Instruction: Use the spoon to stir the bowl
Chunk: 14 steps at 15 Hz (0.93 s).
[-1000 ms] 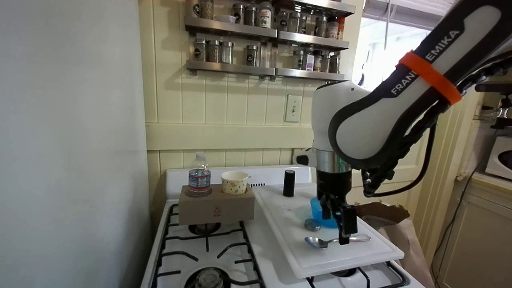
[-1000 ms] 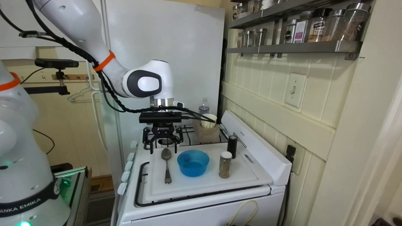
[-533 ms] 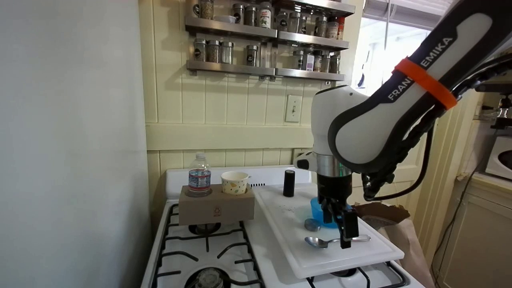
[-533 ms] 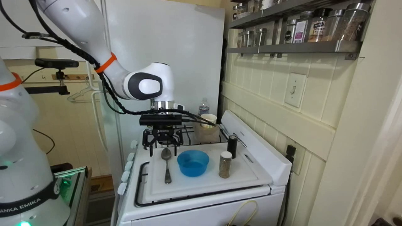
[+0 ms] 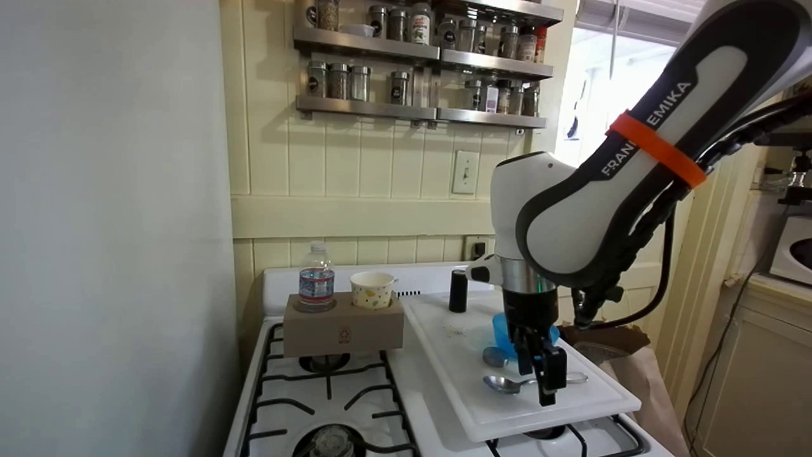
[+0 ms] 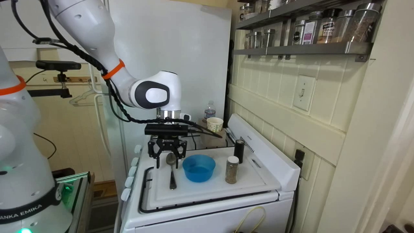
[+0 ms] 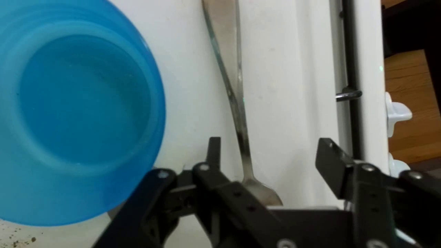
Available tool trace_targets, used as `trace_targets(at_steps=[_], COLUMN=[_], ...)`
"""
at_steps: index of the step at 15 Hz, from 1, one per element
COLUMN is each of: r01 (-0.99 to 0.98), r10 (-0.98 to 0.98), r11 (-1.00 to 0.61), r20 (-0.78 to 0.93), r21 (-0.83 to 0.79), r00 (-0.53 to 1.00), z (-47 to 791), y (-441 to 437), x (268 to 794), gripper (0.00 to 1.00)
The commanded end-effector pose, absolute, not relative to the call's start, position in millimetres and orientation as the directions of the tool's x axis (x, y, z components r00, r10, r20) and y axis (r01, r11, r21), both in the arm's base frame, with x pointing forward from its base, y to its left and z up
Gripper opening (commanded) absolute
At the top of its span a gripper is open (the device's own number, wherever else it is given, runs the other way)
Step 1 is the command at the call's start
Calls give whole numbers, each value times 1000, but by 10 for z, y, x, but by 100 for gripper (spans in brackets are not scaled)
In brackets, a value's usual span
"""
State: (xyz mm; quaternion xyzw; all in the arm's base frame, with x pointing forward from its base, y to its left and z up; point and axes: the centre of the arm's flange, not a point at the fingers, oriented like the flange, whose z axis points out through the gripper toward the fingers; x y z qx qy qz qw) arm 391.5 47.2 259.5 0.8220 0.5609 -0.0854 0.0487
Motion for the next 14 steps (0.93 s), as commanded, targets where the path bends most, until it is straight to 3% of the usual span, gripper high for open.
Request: trace_targets(at_steps=[1,7,8,14], r01=[933,932,933,944], r10=[916,915,916,928], r11=[-360,-363,-359,-329], r20=[-194,-186,-186,-178], r21=[-4,8,10,21], r00=[352,358,354,327], z=[2563,2620,2610,2558], y=[437,416,409,376], x=[3960,3994,4004,4037], gripper=[66,56,48,50])
